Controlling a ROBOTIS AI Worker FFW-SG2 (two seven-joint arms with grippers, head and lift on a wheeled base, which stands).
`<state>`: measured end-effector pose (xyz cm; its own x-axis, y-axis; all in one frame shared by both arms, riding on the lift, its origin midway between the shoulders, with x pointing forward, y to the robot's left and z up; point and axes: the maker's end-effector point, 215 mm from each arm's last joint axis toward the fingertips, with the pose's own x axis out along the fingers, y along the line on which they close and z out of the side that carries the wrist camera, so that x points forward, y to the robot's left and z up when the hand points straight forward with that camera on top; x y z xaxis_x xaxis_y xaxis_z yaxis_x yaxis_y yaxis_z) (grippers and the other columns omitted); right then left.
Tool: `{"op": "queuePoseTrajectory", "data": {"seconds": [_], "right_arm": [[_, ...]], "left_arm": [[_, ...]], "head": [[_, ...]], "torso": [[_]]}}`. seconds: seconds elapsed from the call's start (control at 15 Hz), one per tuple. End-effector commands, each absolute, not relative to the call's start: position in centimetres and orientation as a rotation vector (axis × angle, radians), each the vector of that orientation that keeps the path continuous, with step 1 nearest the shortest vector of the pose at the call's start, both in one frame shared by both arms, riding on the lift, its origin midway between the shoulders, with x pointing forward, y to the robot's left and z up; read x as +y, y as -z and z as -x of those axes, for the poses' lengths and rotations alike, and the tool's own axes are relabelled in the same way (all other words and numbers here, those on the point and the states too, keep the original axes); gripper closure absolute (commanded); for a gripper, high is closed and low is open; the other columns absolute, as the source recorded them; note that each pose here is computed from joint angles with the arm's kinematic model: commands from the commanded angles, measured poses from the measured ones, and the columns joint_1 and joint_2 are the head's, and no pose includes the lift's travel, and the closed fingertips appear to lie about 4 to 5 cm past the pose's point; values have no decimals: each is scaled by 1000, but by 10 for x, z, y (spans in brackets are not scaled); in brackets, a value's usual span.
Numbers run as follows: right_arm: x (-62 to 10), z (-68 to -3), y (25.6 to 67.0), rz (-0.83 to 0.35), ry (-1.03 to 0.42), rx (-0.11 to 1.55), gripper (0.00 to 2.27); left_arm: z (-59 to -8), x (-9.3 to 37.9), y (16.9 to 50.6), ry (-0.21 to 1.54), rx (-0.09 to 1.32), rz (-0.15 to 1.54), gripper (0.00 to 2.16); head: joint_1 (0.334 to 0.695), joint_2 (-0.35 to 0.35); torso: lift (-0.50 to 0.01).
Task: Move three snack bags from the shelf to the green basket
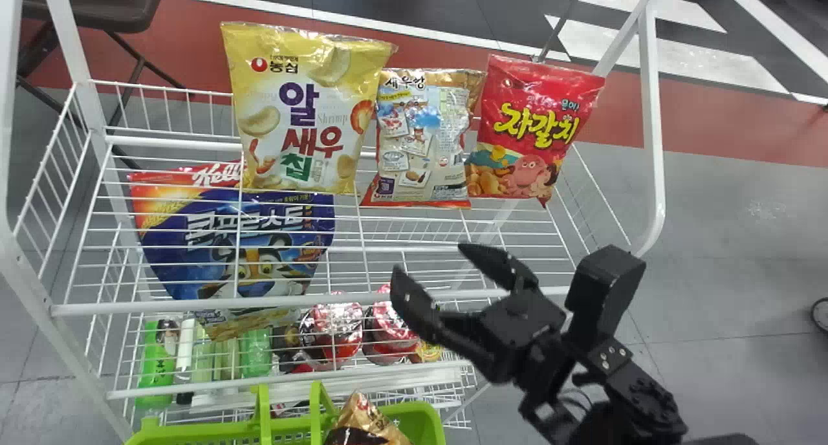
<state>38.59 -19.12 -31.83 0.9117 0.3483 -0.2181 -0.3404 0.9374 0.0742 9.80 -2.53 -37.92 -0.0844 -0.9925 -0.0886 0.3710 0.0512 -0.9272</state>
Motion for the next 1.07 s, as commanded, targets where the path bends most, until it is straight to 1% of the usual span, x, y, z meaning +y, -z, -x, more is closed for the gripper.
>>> {"op": "queuePoseTrajectory", "data": {"seconds": [0.0, 0.2, 0.4, 0.67, 0.73, 0.87, 0.93, 1.0], "right_arm": [[-202, -422, 298, -28, -294, 102, 66], [-216, -473, 296, -21, -231, 66, 80], [-223, -511, 308, 14, -163, 73, 83], [-219, -548, 329, 72, -152, 110, 83], [-222, -555, 336, 81, -146, 132, 147], [-223, -557, 339, 99, -148, 145, 795], [-222, -556, 347, 95, -154, 174, 1477], [-226, -554, 358, 87, -149, 212, 2027]], "left_arm": [[-99, -25, 379, 1385, 1028, 821, 1517], [-99, -23, 379, 1390, 1033, 820, 1517], [-96, -22, 376, 1400, 1039, 826, 1517], [-96, -19, 377, 1401, 1043, 829, 1517], [-96, -19, 377, 1401, 1043, 832, 1517], [-97, -19, 377, 1399, 1041, 833, 1517], [-97, -19, 377, 1400, 1040, 832, 1517], [-96, -19, 377, 1401, 1044, 834, 1517]], "head": [[695, -350], [695, -350], [695, -350], [695, -350], [695, -350], [695, -350], [695, -350], [695, -350]], "torso": [[-48], [-48], [-48], [-48], [-48], [-48], [-48], [-48]]}}
